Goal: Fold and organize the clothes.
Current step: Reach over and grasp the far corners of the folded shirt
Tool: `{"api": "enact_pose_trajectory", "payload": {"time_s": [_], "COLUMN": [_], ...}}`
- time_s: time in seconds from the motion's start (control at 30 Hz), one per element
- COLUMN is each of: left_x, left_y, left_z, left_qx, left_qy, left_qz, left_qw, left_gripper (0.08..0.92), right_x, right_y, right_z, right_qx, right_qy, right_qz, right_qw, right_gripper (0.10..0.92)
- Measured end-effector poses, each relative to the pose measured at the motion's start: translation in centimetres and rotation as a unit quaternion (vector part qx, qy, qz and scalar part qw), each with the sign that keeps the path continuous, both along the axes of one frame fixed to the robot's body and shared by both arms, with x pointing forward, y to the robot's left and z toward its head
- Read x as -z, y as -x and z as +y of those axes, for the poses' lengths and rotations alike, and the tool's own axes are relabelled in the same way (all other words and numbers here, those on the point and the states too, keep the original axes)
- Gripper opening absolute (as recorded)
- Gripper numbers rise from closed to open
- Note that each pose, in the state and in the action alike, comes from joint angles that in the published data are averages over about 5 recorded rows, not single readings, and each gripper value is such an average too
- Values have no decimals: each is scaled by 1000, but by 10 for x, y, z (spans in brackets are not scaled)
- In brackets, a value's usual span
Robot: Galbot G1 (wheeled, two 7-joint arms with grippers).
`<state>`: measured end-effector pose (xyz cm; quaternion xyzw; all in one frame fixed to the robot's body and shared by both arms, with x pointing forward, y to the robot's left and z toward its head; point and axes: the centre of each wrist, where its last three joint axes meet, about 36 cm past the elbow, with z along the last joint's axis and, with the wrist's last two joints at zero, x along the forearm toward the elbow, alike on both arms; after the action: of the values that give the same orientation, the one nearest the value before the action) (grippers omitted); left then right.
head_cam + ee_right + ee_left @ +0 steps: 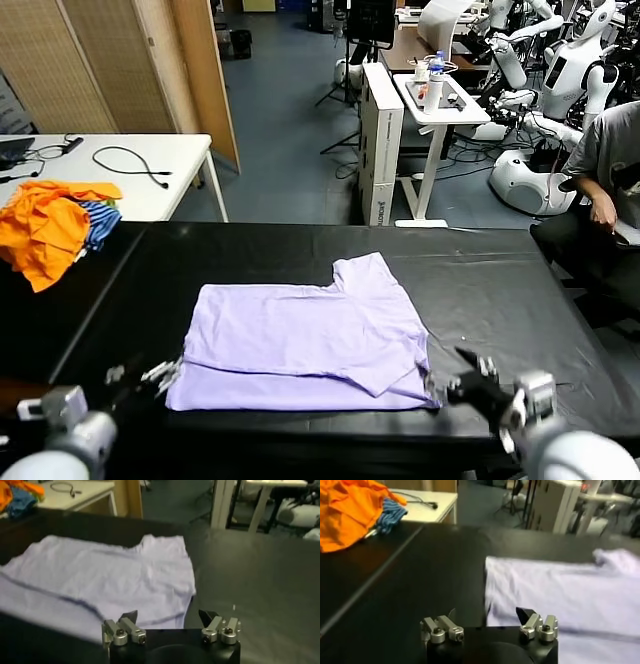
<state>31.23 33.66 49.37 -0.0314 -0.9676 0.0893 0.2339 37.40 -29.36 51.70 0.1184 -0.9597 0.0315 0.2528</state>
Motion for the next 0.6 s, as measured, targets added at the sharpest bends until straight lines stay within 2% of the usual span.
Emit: {"api": "enact_pose_trajectory", "payload": {"time_s": [0.1, 0.23, 0.43, 0.6], "left_x": [0, 7, 29, 43], "left_y": [-31, -75, -131, -163], "left_z": [4, 10, 12, 15], "left_qx": [15, 22, 25, 22], "left_qy": [9, 15, 9, 2], "left_qz": [-6, -7, 10, 25], "left_qw": [1000, 1000, 1000, 999], "left_gripper": [907, 907, 907, 907], "right_x": [7, 15, 29, 39], "right_y": [-33, -72, -117, -145], "right_z": [4, 11, 19, 26], "right_qx": [0, -1, 1, 1], "right_qy": [-1, -2, 0, 1], "right_qz": [0, 4, 21, 34], "right_qw": [1000, 1000, 1000, 999], "right_gripper": [907, 907, 907, 907]}}
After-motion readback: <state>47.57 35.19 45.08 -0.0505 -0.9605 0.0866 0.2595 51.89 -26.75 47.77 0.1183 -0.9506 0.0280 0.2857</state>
